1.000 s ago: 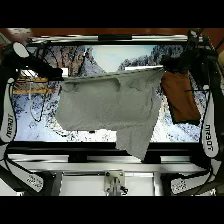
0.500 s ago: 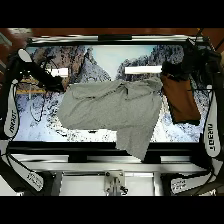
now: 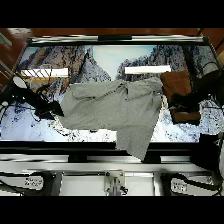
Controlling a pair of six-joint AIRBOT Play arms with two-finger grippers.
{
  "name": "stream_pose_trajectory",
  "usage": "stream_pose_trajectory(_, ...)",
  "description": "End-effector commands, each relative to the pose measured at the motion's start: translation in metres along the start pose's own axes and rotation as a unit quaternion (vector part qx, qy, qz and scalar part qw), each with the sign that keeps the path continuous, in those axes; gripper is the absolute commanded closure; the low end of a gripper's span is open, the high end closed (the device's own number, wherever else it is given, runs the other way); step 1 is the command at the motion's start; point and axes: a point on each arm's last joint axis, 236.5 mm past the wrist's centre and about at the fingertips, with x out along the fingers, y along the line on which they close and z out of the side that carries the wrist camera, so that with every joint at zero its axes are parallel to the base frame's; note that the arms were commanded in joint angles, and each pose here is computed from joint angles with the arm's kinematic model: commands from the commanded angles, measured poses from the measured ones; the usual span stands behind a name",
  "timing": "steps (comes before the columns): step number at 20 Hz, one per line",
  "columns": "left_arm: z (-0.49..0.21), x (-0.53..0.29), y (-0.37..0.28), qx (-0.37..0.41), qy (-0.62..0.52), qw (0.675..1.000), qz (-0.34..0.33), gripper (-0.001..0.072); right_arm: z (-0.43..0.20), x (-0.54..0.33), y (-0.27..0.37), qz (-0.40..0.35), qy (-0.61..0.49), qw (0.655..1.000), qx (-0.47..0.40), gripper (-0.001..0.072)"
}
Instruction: Fold the shirts.
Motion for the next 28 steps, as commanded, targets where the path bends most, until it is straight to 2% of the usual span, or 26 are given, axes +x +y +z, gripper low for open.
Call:
stream_pose_trajectory(1, -0.019, 0.035, -0.003, -0.017, -0.008, 0.999, -0.038, 0.0047, -0.033, 0.029, -0.002, 0.027, 0.031, 0.999, 0.019, 0.0202)
stream_pose_trajectory(3, -0.013, 0.042, 0.002, -0.024, -0.024, 0.999, -0.033, 0.0048, -0.039, 0.038, -0.003, 0.03, 0.039, 0.998, 0.026, 0.0202)
stream_pose_trajectory(5, -0.006, 0.043, 0.002, -0.027, -0.037, 0.998, -0.032, 0.014, -0.043, 0.041, -0.003, 0.032, 0.046, 0.998, 0.028, 0.0202)
stream_pose_trajectory(6, -0.007, 0.044, 0.001, -0.025, -0.036, 0.999, -0.031, 0.0156, -0.046, 0.043, -0.002, 0.035, 0.05, 0.998, 0.031, 0.0202)
stream_pose_trajectory(7, -0.007, 0.045, 0.0, -0.024, -0.034, 0.999, -0.031, 0.0263, -0.049, 0.046, -0.001, 0.039, 0.054, 0.997, 0.034, 0.0202)
stream_pose_trajectory(9, -0.008, 0.046, -0.002, -0.021, -0.032, 0.999, -0.032, 0.06, -0.055, 0.059, 0.006, 0.06, 0.059, 0.995, 0.048, 0.0201)
stream_pose_trajectory(10, -0.007, 0.045, -0.002, -0.02, -0.033, 0.999, -0.032, 0.0675, -0.058, 0.067, 0.009, 0.067, 0.057, 0.995, 0.051, 0.0201)
stream_pose_trajectory(17, -0.005, 0.036, -0.005, 0.007, -0.048, 0.998, -0.03, 0.0676, -0.057, 0.122, 0.032, 0.054, 0.03, 0.997, 0.045, 0.0202)
stream_pose_trajectory(19, -0.003, 0.031, -0.007, 0.03, -0.056, 0.998, -0.028, 0.0676, -0.045, 0.125, 0.033, 0.055, 0.005, 0.997, 0.047, 0.0229)
stream_pose_trajectory(20, 0.001, 0.024, -0.009, 0.061, -0.067, 0.996, -0.023, 0.0676, -0.04, 0.122, 0.037, 0.06, -0.004, 0.997, 0.048, 0.0478)
stream_pose_trajectory(21, 0.006, 0.014, -0.013, 0.089, -0.086, 0.992, -0.018, 0.0677, -0.034, 0.115, 0.041, 0.065, -0.014, 0.997, 0.046, 0.0649)
stream_pose_trajectory(23, 0.029, -0.035, -0.026, 0.12, -0.163, 0.979, 0.007, 0.0678, -0.013, 0.08, 0.055, 0.076, -0.068, 0.995, 0.003, 0.0651)
stream_pose_trajectory(25, 0.048, -0.117, -0.06, 0.167, -0.274, 0.947, 0.027, 0.0678, 0.019, 0.002, 0.084, 0.092, -0.179, 0.977, -0.075, 0.065)
stream_pose_trajectory(26, 0.049, -0.175, -0.089, 0.208, -0.345, 0.914, 0.041, 0.0678, 0.033, -0.058, 0.105, 0.098, -0.257, 0.954, -0.124, 0.0651)
stream_pose_trajectory(27, 0.04, -0.234, -0.12, 0.242, -0.415, 0.875, 0.052, 0.0678, 0.039, -0.124, 0.124, 0.102, -0.338, 0.921, -0.167, 0.0651)
stream_pose_trajectory(28, 0.018, -0.302, -0.156, 0.274, -0.494, 0.823, 0.062, 0.0678, 0.035, -0.205, 0.146, 0.103, -0.433, 0.872, -0.207, 0.0651)
